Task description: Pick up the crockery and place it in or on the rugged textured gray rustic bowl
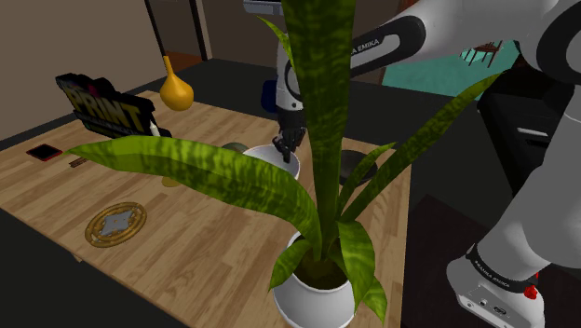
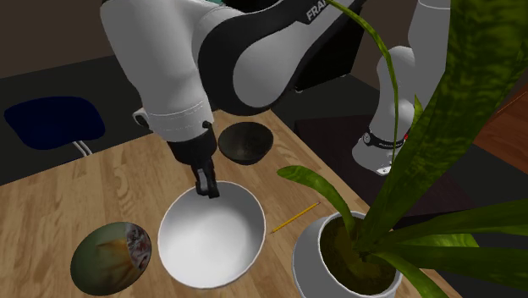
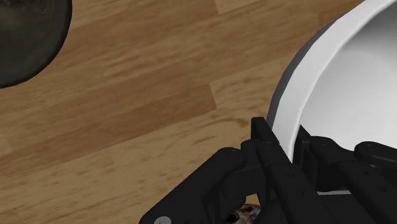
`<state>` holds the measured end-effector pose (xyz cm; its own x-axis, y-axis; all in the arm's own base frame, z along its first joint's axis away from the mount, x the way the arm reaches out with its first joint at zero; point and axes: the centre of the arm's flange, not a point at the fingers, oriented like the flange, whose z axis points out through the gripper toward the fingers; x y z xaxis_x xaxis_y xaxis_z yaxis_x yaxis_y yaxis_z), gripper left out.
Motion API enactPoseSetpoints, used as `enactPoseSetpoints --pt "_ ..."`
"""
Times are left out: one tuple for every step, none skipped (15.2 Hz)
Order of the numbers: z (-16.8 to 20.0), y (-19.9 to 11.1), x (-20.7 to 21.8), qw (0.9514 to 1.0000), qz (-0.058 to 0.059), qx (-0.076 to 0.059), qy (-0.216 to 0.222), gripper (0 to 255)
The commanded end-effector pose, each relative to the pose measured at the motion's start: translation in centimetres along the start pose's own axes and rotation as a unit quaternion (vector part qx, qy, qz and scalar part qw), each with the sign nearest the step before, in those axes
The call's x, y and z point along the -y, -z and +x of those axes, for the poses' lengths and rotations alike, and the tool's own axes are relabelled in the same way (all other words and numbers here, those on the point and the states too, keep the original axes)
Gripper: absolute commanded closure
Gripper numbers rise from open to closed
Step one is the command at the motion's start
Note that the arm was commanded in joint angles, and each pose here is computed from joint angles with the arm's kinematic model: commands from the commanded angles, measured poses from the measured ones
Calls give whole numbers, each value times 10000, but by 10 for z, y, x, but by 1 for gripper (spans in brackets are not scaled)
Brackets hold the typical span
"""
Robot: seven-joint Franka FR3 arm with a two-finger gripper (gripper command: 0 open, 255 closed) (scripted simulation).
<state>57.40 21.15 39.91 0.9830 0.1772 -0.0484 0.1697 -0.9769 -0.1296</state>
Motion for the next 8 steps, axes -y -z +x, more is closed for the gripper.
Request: enactPoseSetpoints --pt "0 12 1 10000 1 -1 0 255" --pt "-1 17 2 10000 1 -1 0 255" --pt "-1 23 3 10000 1 -1 0 255" --pt "-1 25 3 10000 1 -1 0 255" --pt "-6 27 -9 10000 1 -1 0 255" --pt "-11 29 -21 10000 1 -1 0 255" --pt "-16 32 -33 10000 1 -1 0 255" --pt "-21 34 -45 10000 1 -1 0 255"
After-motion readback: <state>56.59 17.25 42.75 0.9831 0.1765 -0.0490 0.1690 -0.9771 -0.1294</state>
